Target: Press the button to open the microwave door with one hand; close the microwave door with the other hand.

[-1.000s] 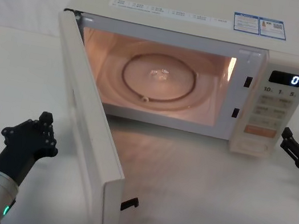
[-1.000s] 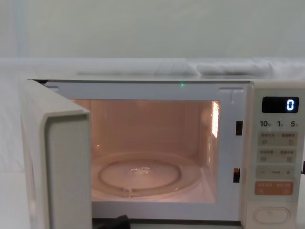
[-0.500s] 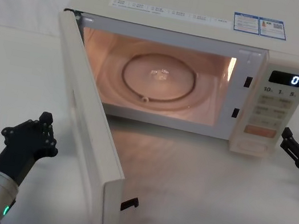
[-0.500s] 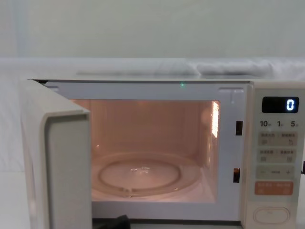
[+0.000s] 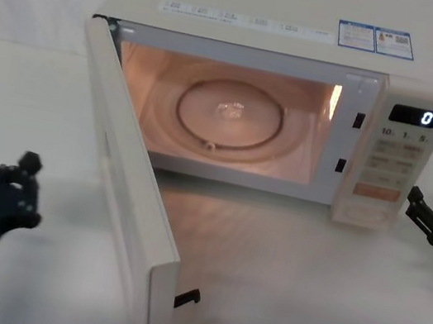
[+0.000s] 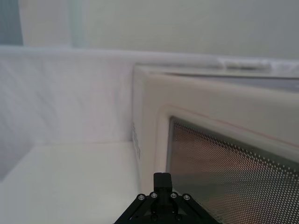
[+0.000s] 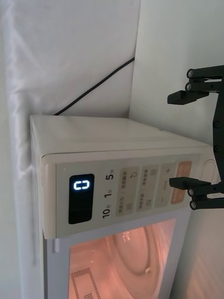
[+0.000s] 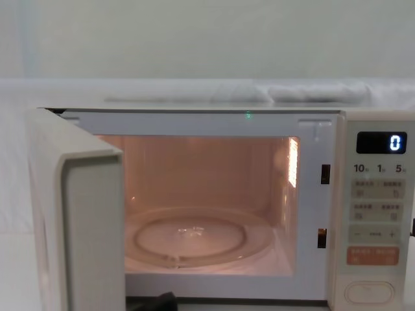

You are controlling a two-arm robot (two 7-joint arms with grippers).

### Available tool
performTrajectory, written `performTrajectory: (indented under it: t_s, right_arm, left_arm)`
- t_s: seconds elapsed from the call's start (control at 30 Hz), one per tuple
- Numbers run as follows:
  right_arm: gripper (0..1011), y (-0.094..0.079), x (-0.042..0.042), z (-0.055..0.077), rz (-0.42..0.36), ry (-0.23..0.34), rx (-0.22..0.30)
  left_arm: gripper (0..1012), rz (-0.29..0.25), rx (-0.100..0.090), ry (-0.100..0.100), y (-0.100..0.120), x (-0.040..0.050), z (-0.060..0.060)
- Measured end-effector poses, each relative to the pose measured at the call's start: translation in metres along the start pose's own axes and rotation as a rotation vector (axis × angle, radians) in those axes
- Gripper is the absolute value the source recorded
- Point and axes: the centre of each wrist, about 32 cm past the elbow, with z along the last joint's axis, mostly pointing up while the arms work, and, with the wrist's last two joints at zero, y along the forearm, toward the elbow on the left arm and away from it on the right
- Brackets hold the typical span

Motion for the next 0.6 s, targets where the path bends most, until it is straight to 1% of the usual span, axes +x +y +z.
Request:
performTrajectory:
  t_s: [0.07,0.1,0.13,0.17,0.23,0.27,0.33,0.37,0.43,0.5,0.6]
  right_arm:
    - [1002,0.0,0.0,0.0,0.0,0.0,0.0]
    - [1002,0.0,0.0,0.0,0.0,0.0,0.0]
    - [1002,0.0,0.0,0.0,0.0,0.0,0.0]
    - [1002,0.0,0.0,0.0,0.0,0.0,0.0]
    - [1002,0.0,0.0,0.0,0.0,0.0,0.0]
    - [1002,0.0,0.0,0.0,0.0,0.0,0.0]
    - [1002,0.0,0.0,0.0,0.0,0.0,0.0]
    - [1002,0.0,0.0,0.0,0.0,0.0,0.0]
    - [1002,0.0,0.0,0.0,0.0,0.0,0.0]
    - [1002,0.0,0.0,0.0,0.0,0.0,0.0]
    - [1002,0.0,0.0,0.0,0.0,0.0,0.0]
  left_arm:
    - [0,-0.004,-0.007,-0.011,0.005,0.0059,0.006]
    - [0,-0.009,-0.012,-0.023,0.009,0.0112,0.01]
    - [0,-0.009,-0.012,-0.023,0.009,0.0112,0.01]
    - [0,-0.011,-0.019,-0.038,0.013,0.0164,0.016]
    - [0,-0.017,-0.022,-0.052,0.016,0.0208,0.02]
    - [0,-0.021,-0.024,-0.067,0.019,0.0253,0.024]
    - [0,-0.029,-0.026,-0.082,0.02,0.0291,0.029]
    - [0,-0.043,-0.027,-0.094,0.021,0.0324,0.033]
    - [0,-0.058,-0.029,-0.104,0.021,0.0348,0.036]
    - [0,-0.085,-0.028,-0.115,0.019,0.0371,0.042]
    - [0,-0.121,-0.031,-0.118,0.015,0.0388,0.048]
